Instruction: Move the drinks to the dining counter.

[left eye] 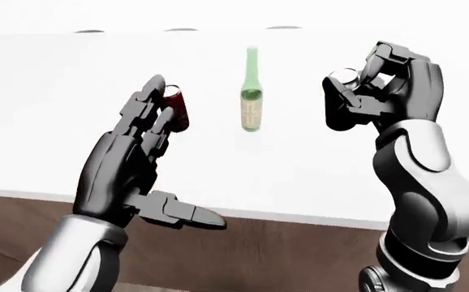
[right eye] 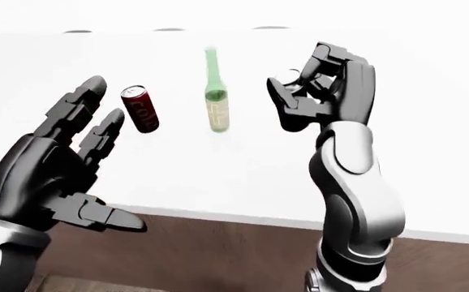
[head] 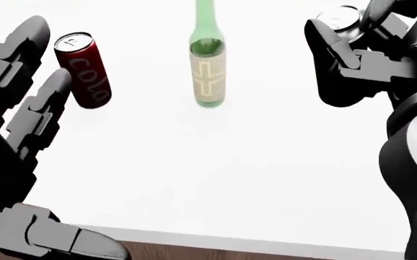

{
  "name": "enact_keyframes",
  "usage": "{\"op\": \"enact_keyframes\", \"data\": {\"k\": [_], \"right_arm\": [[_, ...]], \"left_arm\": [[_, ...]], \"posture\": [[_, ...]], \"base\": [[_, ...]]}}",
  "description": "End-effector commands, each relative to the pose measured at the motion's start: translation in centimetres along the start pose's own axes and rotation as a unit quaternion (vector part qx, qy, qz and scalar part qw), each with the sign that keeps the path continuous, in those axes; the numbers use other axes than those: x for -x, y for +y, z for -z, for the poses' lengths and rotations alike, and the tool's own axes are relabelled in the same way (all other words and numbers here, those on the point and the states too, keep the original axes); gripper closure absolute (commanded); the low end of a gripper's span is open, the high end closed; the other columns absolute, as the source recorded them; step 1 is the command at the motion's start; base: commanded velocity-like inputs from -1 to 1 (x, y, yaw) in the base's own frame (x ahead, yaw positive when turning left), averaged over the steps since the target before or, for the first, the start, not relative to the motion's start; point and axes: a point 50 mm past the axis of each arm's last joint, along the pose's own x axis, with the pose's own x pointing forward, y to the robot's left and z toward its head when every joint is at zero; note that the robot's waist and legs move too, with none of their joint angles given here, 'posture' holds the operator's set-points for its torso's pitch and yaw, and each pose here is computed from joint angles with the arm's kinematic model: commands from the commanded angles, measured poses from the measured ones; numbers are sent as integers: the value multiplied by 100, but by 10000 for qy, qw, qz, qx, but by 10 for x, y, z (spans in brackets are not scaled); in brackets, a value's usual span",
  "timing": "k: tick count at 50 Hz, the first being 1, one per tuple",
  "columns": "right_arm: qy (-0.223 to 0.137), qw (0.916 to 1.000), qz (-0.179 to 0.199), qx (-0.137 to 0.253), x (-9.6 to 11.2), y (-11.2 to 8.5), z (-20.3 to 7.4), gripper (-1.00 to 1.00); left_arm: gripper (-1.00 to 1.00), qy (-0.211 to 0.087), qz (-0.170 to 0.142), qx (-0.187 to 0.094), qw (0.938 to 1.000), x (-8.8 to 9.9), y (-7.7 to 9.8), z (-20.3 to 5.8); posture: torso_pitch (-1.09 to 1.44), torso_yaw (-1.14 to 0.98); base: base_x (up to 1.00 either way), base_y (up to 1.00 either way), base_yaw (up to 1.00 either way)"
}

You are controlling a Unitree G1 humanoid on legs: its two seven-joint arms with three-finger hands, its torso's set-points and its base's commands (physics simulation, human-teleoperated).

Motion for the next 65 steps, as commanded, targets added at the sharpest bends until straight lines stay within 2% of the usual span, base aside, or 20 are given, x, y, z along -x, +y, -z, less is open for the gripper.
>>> {"op": "enact_keyframes", "data": {"k": [1, 11, 14, 16, 22, 35, 45, 54, 55, 59, 60, 62, 63, 65], "right_arm": [[-478, 9980, -368, -189, 4, 10, -18, 100], [-537, 9968, -358, -469, -3, 16, -1, 100], [-680, 9958, -216, -577, -5, 14, 3, 100], [-738, 9957, 47, -556, -7, 6, 3, 100], [-742, 9950, 396, -531, -10, -7, 9, 100], [71, 9966, 770, -289, -21, -19, 54, 100], [228, 9958, 838, -283, -23, -23, 68, 100], [209, 9958, 863, -235, -20, -29, 73, 100], [212, 9959, 843, -242, -18, -30, 74, 68], [205, 9960, 840, -234, -18, -31, 74, 66], [205, 9961, 827, -235, -18, -31, 75, 43], [201, 9962, 815, -222, -17, -32, 77, 46], [203, 9963, 803, -221, -17, -32, 78, 40], [199, 9964, 801, -214, -17, -33, 79, 17]], "left_arm": [[-100, -320, -136, -15, 9994, 1, 3, -8], [-100, -361, -140, -10, 9993, 2, 4, -11], [-100, -363, -150, -13, 9992, 3, 5, -12], [-100, -359, -176, -9, 9992, 4, 7, -11], [-100, -365, -173, -17, 9992, 3, 6, -12], [-100, -365, -179, -12, 9992, 4, 6, -13], [-100, -369, -188, -20, 9991, 4, 7, -14], [-100, -360, -179, -21, 9992, 4, 6, -12], [-100, -357, -180, -17, 9992, 4, 6, -12], [-100, -357, -180, -16, 9992, 3, 6, -12], [-100, -357, -173, -21, 9992, 4, 6, -12], [-100, -356, -181, -22, 9992, 4, 6, -13], [-100, -358, -175, -30, 9992, 4, 6, -13], [-100, -359, -179, -25, 9992, 3, 6, -13]], "posture": [[0, 0], [0, 0], [0, 0], [0, 0], [0, 0], [0, 0], [0, 0], [0, 0], [0, 0], [0, 0], [0, 0], [0, 0], [0, 0], [0, 0]], "base": [[0, 0, 0], [0, 0, 0], [0, 0, 0], [0, 0, 0], [0, 0, 0], [0, 0, 0], [0, 0, 0], [0, 0, 0], [0, 0, 0], [0, 0, 0], [0, 0, 0], [0, 0, 0], [0, 0, 0], [0, 0, 0]]}}
